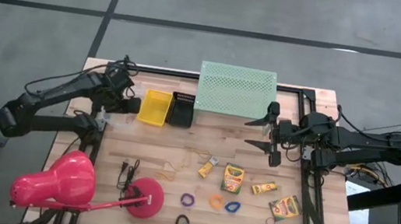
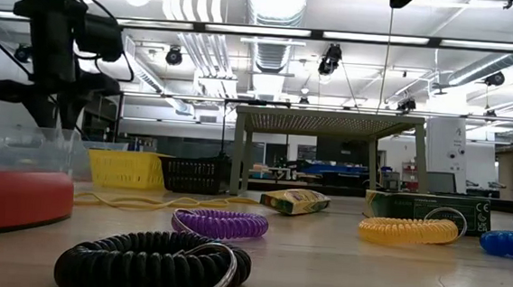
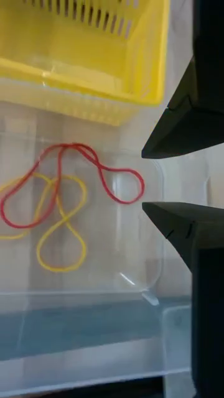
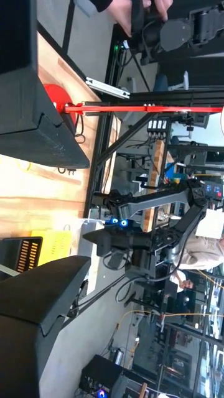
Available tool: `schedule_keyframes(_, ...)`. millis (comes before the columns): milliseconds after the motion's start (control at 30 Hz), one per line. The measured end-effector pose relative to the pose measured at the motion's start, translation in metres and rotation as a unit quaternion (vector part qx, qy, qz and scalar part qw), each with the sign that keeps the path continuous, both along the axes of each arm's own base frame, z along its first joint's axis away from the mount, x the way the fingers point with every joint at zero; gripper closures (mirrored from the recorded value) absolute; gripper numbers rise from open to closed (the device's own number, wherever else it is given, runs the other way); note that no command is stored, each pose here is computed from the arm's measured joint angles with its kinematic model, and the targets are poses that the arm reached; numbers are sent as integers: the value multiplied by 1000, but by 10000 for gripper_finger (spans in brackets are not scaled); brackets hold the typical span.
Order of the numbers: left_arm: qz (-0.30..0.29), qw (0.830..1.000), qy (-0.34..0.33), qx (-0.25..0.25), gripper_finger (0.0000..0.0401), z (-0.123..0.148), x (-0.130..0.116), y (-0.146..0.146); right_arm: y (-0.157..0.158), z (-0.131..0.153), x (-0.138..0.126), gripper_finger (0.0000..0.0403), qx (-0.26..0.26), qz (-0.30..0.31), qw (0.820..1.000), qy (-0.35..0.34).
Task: Pick & Place Office Desk Supplies
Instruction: Put the yellow rubber band into the transparent bin
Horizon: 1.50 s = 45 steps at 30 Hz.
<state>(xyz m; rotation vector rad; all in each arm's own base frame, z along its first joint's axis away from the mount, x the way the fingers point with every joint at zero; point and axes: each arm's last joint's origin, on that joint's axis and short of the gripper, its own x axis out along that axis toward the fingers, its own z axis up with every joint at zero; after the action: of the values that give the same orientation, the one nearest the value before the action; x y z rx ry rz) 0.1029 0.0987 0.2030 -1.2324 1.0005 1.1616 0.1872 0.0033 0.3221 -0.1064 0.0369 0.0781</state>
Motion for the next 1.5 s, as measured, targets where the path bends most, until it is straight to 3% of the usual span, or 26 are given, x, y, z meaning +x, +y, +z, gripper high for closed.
schedule_keyframes(100,-27,999,-19,16,272,8,4,3,0,0,0,165,0,0,1000,0)
schedule_keyframes(300,-181,978,-78,69,272,40,28,-4,0,0,0,165,0,0,1000,0)
schedule_keyframes(500,-308,922,-125,198,272,51,71,-40,0,0,0,165,0,0,1000,0)
schedule_keyframes(667,-328,879,-148,312,272,39,106,-101,0,0,0,165,0,0,1000,0)
schedule_keyframes(767,-364,850,-139,355,272,26,117,-140,0,0,0,165,0,0,1000,0)
schedule_keyframes(867,-397,837,-129,352,272,15,127,-166,0,0,0,165,0,0,1000,0)
schedule_keyframes(1067,-449,841,-98,286,272,-7,153,-186,0,0,0,165,0,0,1000,0)
schedule_keyframes(1333,-476,844,-65,239,272,-29,188,-200,0,0,0,165,0,0,1000,0)
schedule_keyframes(1500,-473,854,-46,211,272,-34,202,-207,0,0,0,165,0,0,1000,0)
